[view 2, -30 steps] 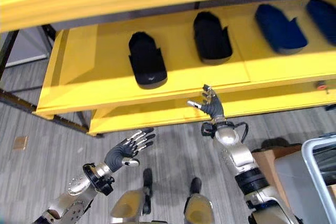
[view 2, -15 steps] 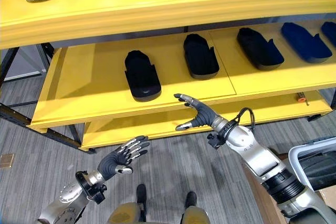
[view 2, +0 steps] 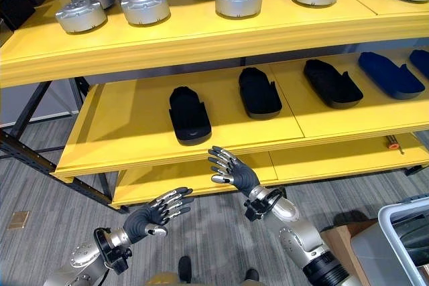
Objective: Move parts from the plastic box to the shelf.
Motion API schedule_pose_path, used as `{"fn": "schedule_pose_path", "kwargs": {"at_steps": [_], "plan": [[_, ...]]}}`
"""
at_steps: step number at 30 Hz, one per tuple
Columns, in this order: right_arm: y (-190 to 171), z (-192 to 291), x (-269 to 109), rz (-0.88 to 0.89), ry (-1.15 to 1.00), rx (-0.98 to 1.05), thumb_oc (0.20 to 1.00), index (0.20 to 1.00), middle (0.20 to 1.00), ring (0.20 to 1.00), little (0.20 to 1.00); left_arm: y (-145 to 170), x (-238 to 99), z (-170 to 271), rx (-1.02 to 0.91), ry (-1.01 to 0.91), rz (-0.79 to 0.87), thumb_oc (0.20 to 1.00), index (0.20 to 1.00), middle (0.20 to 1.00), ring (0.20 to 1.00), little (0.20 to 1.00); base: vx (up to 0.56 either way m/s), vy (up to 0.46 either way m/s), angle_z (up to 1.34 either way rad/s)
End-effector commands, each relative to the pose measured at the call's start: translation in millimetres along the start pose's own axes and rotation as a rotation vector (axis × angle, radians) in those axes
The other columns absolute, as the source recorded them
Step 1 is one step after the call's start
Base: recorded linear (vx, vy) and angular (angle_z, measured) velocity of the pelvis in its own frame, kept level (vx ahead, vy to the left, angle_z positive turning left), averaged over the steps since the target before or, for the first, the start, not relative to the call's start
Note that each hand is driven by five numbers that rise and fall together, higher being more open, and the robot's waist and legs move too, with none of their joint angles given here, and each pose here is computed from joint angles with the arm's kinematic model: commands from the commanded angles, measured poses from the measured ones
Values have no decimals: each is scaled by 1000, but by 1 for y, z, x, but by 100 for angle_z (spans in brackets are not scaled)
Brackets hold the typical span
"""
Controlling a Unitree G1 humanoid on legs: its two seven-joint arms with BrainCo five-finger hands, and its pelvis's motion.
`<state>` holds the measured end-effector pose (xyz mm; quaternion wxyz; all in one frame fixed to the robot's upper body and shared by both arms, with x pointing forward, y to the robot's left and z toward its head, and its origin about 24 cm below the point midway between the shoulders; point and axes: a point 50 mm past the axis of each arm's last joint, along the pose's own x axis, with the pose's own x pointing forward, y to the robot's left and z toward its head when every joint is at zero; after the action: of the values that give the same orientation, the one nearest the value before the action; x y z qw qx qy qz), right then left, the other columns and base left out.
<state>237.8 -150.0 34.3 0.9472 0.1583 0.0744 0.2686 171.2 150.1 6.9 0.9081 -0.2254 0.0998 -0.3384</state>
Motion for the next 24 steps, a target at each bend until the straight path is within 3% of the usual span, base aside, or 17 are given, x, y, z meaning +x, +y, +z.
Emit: {"fn": "schedule_pose_path", "kwargs": {"at_steps": [1,9,17,19,20,24], "plan": [[-5,-5,-15,-53,-32,44,1000,1000,1000,1000,1000,9,17,25,0,-191,-4,1000,1000,1000,1000,1000,0,0,0],[-5,-7,-15,-69,-2,-43,1000,1000,1000,1000,1000,8,5,21,1,-171,18,1000,1000,1000,1000,1000,8,-24,0],[-7,10,-11,-24,-11,-316,1000,1000,1000,1000,1000,11,3,20,0,-147,27,1000,1000,1000,1000,1000,13,-15,-1],[-6,15,-9,6,-16,-365,1000,1000,1000,1000,1000,12,3,20,-1,-147,29,1000,1000,1000,1000,1000,0,0,0],[-1,25,-6,56,-36,-506,1000,1000,1000,1000,1000,13,4,22,-9,-151,40,1000,1000,1000,1000,1000,0,0,0],[5,32,-1,127,-33,-606,1000,1000,1000,1000,1000,14,5,22,-7,-143,61,1000,1000,1000,1000,1000,-8,1,0]]}}
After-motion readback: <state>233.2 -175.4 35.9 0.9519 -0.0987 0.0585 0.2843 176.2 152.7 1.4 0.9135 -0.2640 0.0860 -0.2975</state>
